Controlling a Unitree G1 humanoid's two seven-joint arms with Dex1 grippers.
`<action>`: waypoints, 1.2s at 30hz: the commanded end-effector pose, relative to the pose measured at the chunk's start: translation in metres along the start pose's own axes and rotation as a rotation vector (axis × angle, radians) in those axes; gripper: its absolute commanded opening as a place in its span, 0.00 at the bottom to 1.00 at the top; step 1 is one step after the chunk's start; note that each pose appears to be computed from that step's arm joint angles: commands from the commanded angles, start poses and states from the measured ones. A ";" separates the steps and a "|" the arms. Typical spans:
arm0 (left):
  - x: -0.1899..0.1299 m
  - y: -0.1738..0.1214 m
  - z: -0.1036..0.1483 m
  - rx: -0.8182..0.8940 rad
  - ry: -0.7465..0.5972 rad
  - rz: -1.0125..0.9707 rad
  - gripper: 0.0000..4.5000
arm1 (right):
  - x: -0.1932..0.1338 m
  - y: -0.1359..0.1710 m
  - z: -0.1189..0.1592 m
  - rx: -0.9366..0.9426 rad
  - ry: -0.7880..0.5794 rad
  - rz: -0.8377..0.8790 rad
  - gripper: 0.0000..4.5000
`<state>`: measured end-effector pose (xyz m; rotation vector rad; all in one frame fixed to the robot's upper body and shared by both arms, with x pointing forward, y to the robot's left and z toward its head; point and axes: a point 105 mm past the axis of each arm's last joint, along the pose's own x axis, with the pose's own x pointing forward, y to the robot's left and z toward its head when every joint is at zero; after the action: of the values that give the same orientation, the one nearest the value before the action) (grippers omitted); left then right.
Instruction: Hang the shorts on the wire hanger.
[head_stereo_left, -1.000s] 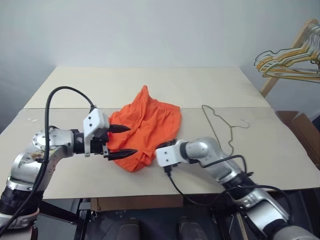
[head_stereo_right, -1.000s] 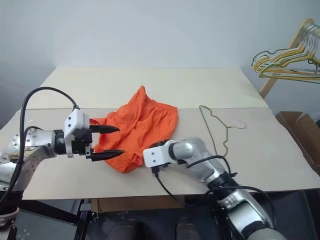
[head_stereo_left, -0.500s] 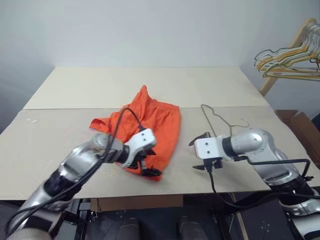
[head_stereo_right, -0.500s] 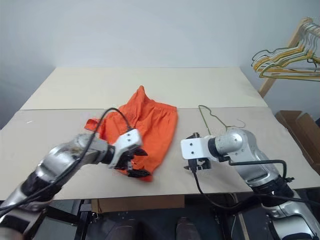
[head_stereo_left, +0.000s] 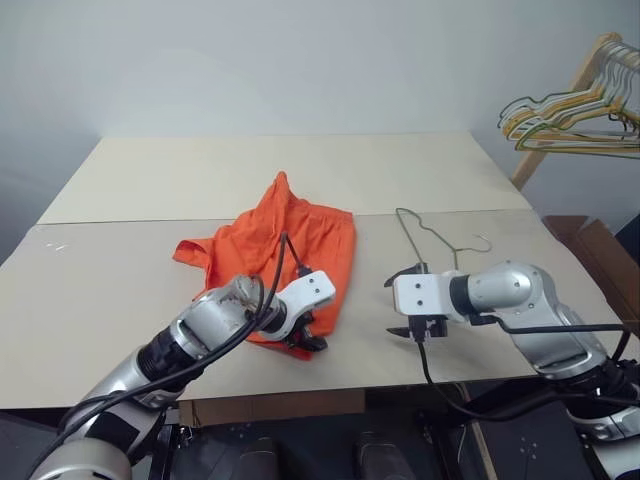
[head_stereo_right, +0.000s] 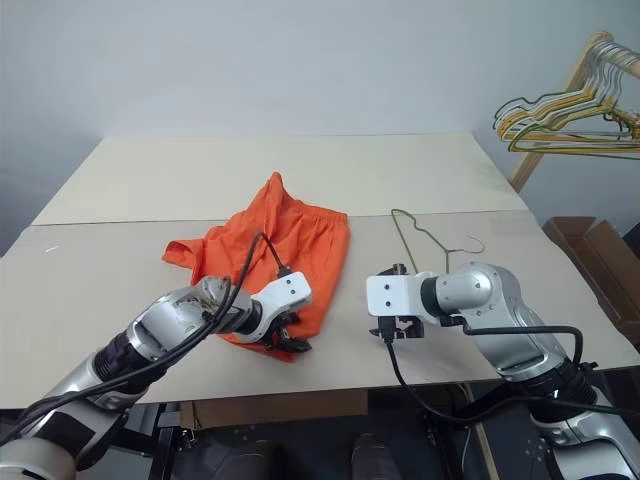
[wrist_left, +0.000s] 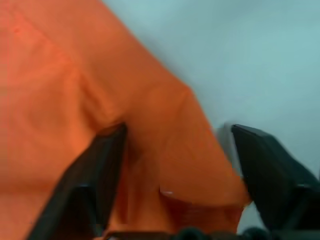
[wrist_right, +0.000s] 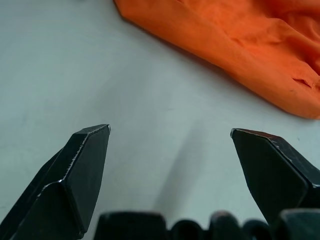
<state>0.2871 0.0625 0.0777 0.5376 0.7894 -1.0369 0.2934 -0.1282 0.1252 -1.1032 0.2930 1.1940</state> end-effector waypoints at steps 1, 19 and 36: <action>-0.010 0.009 -0.003 -0.002 0.002 0.037 0.43 | -0.010 -0.009 0.005 -0.022 -0.014 -0.057 1.00; -0.124 0.032 -0.029 0.401 -0.239 0.002 0.01 | 0.041 -0.051 -0.005 -0.266 -0.023 -0.348 1.00; -0.168 0.036 -0.071 0.327 -0.183 0.100 0.00 | 0.111 -0.086 0.002 -0.453 -0.043 -0.436 0.79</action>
<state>0.2497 0.2208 0.1553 0.6998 0.4659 -1.1318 0.4095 -0.0583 0.0860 -1.4226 -0.2141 0.8928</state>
